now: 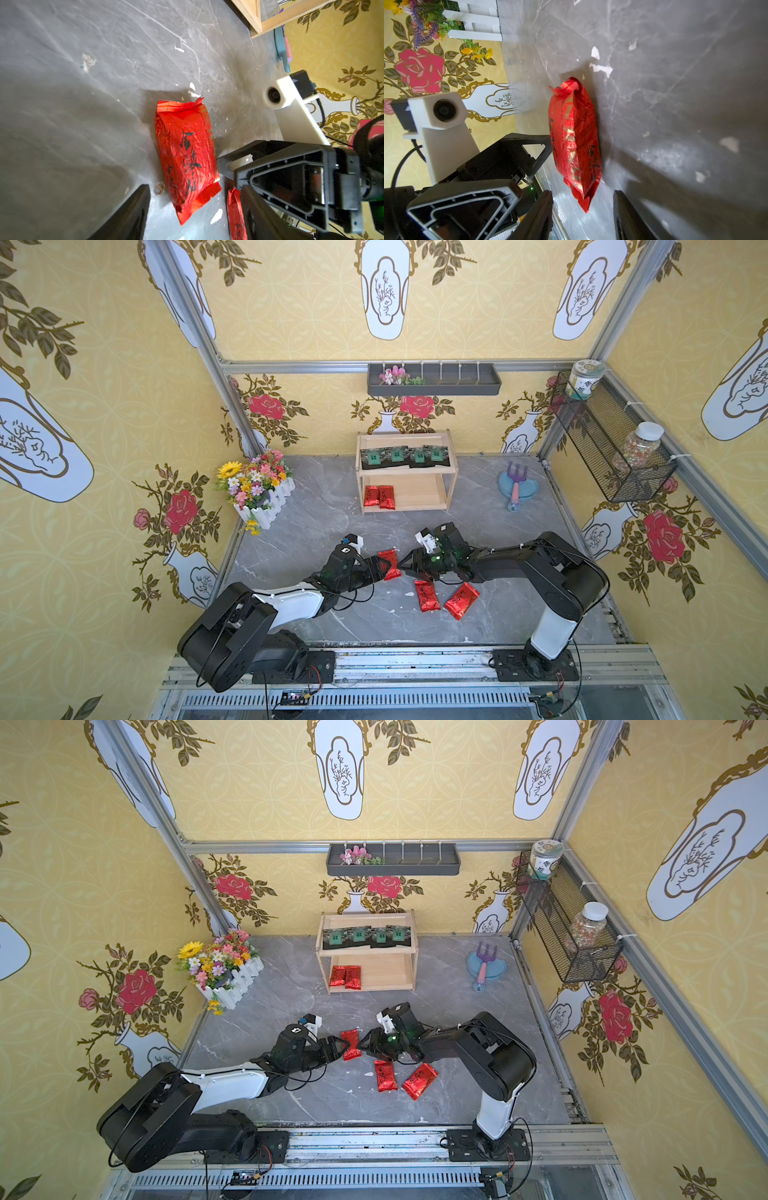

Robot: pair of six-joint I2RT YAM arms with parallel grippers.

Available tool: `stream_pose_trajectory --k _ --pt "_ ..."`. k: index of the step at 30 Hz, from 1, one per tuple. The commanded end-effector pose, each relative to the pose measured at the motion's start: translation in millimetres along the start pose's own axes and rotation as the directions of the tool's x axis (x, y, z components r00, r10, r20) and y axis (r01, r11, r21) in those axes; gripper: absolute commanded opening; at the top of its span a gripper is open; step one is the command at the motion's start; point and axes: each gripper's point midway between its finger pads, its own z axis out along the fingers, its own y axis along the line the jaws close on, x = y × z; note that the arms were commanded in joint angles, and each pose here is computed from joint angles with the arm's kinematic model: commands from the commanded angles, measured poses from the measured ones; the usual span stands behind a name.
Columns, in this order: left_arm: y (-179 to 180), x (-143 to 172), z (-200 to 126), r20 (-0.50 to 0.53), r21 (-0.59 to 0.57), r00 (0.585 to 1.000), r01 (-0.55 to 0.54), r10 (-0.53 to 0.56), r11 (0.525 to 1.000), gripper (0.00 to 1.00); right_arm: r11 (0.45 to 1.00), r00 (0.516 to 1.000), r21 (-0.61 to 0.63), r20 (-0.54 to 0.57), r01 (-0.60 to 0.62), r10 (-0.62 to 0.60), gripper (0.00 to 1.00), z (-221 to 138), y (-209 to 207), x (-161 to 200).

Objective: Place the tea bags on the shelf by color
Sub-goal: Pick up the tea bag from the center of the board.

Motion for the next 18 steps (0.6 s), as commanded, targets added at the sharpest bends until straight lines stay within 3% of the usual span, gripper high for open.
stream_pose_trajectory --k 1,18 --pt "-10.0 -2.2 1.9 -0.011 0.066 1.0 0.01 -0.009 0.998 0.73 0.998 1.0 -0.054 -0.005 0.015 -0.016 0.49 2.5 10.6 0.0" --pt "-8.8 -0.1 10.9 -0.047 0.106 0.998 0.051 -0.046 0.993 0.68 0.992 0.999 -0.123 -0.03 -0.039 0.035 0.33 11.1 7.6 4.6"
